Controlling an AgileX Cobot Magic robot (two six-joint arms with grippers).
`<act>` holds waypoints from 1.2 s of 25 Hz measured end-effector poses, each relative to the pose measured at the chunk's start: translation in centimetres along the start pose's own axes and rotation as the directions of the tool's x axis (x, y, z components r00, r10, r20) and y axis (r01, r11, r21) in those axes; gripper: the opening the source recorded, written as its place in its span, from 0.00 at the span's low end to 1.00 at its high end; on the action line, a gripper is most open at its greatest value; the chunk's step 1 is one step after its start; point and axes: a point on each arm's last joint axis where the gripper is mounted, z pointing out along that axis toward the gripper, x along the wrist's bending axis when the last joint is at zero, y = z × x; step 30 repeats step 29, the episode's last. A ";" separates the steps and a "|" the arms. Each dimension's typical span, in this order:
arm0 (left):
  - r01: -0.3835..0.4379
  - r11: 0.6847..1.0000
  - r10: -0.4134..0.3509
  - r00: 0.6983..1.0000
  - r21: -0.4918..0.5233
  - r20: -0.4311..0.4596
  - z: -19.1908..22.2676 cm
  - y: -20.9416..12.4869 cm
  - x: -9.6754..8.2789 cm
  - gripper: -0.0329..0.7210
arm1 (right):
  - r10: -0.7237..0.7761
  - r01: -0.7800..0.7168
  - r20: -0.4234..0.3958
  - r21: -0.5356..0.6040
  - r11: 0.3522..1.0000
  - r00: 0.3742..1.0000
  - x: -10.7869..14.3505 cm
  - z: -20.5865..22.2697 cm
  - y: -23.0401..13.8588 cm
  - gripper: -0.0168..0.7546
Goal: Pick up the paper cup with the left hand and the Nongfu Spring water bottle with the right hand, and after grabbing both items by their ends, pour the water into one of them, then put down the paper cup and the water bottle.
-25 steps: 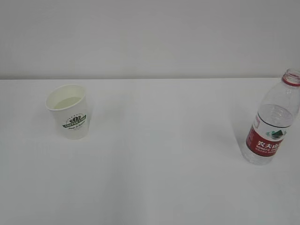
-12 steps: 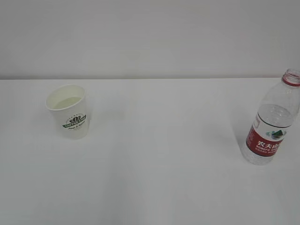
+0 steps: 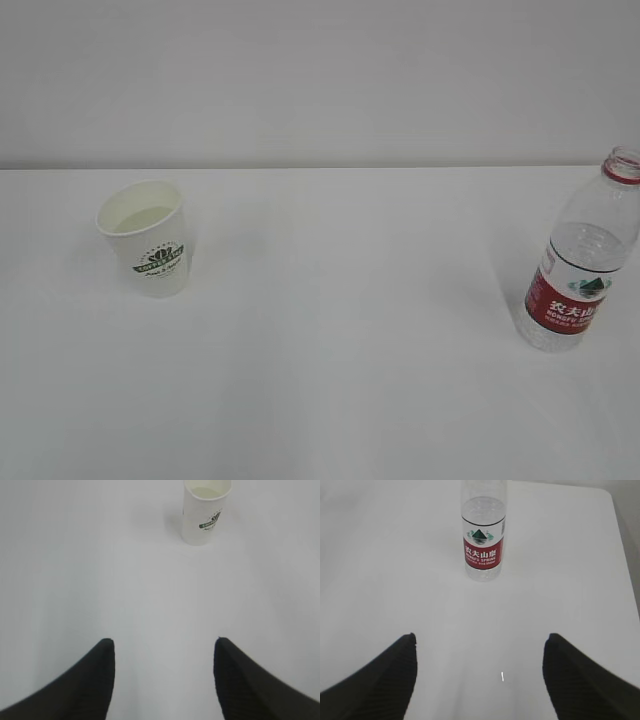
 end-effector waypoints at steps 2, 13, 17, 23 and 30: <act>-0.002 1.000 0.002 1.000 -0.017 0.000 0.1 0.1 0.0 0.64 | 0.000 0.000 0.000 -0.009 1.000 1.000 0.0 0.3 0.0 0.78; -0.007 0.998 0.008 1.000 -0.060 0.004 0.8 0.3 -0.1 0.64 | 0.001 -0.001 0.000 -0.022 1.000 1.000 0.0 0.5 0.0 0.78; -0.008 0.998 0.008 1.000 -0.060 0.003 0.8 0.3 -0.1 0.64 | 0.001 -0.001 0.000 -0.022 1.000 1.000 0.0 0.5 0.0 0.78; -0.008 0.998 0.008 1.000 -0.060 0.003 0.8 0.3 -0.1 0.64 | 0.001 -0.001 0.002 -0.022 1.000 1.000 0.0 0.5 0.0 0.78; -0.009 0.998 0.009 1.000 -0.061 0.001 0.8 0.3 -0.1 0.64 | 0.001 -0.001 0.002 -0.023 1.000 1.000 0.0 0.5 0.1 0.78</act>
